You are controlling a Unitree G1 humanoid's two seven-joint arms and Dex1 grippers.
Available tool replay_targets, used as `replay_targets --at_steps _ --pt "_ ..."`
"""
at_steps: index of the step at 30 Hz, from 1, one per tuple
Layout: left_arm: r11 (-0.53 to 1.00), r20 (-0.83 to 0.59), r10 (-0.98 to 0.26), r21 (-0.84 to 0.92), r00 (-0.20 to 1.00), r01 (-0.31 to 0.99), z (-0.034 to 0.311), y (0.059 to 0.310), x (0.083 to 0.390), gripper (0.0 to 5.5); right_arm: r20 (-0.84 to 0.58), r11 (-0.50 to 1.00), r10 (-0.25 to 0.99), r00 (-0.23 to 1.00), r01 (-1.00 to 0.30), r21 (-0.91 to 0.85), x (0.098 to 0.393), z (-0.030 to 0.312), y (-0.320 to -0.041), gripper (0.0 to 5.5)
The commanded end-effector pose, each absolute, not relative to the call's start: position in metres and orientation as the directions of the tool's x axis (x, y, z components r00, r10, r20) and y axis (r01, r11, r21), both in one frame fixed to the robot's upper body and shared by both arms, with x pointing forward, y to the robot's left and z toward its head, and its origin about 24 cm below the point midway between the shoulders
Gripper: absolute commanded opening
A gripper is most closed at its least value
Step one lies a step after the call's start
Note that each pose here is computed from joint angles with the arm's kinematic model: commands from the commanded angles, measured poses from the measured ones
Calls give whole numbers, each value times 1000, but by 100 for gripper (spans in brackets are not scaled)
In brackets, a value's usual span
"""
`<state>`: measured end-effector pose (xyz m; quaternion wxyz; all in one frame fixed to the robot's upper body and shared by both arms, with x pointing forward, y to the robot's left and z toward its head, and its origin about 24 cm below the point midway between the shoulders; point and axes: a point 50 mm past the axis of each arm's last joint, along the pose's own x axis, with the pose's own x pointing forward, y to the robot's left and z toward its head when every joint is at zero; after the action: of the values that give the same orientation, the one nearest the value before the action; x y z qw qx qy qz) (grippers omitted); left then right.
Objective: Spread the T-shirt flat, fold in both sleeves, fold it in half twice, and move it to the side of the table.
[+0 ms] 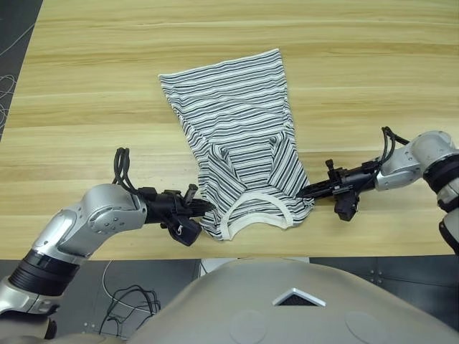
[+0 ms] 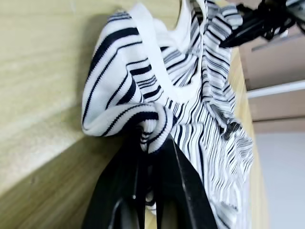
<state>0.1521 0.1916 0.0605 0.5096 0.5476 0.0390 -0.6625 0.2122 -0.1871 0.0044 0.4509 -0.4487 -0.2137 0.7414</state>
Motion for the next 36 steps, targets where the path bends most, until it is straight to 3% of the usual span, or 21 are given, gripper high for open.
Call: replay_targets --at_steps 1,2,3,5,8,17,27,36 --pt "-284 -717 -689 404 108 870 100 186 163 11 -508 -571 814 -283 -553 -607 215 11 -191 10" --pt "-275 -708 -701 372 79 887 111 187 162 11 -534 -552 820 -206 -532 -642 224 26 -180 10" --pt "-292 -711 -699 375 71 880 119 189 163 11 -552 -531 816 -172 -601 -598 228 40 -172 10" --pt "-309 -690 -723 343 15 887 131 193 163 11 -573 -527 787 -228 -732 -433 234 69 -160 10" --pt "-314 -647 -761 324 -33 892 136 197 166 11 -539 -525 782 -312 -796 -301 238 92 -146 10" --pt "-391 -664 -728 198 -171 899 129 213 154 11 -368 -550 773 -516 -835 14 230 148 -138 10" --pt "-397 -652 -736 200 -181 896 144 226 145 11 -340 -553 738 -584 -811 193 219 165 -149 10" --pt "-228 -538 -842 265 -53 937 167 221 186 11 -279 -372 875 -395 -919 133 245 130 -160 10"
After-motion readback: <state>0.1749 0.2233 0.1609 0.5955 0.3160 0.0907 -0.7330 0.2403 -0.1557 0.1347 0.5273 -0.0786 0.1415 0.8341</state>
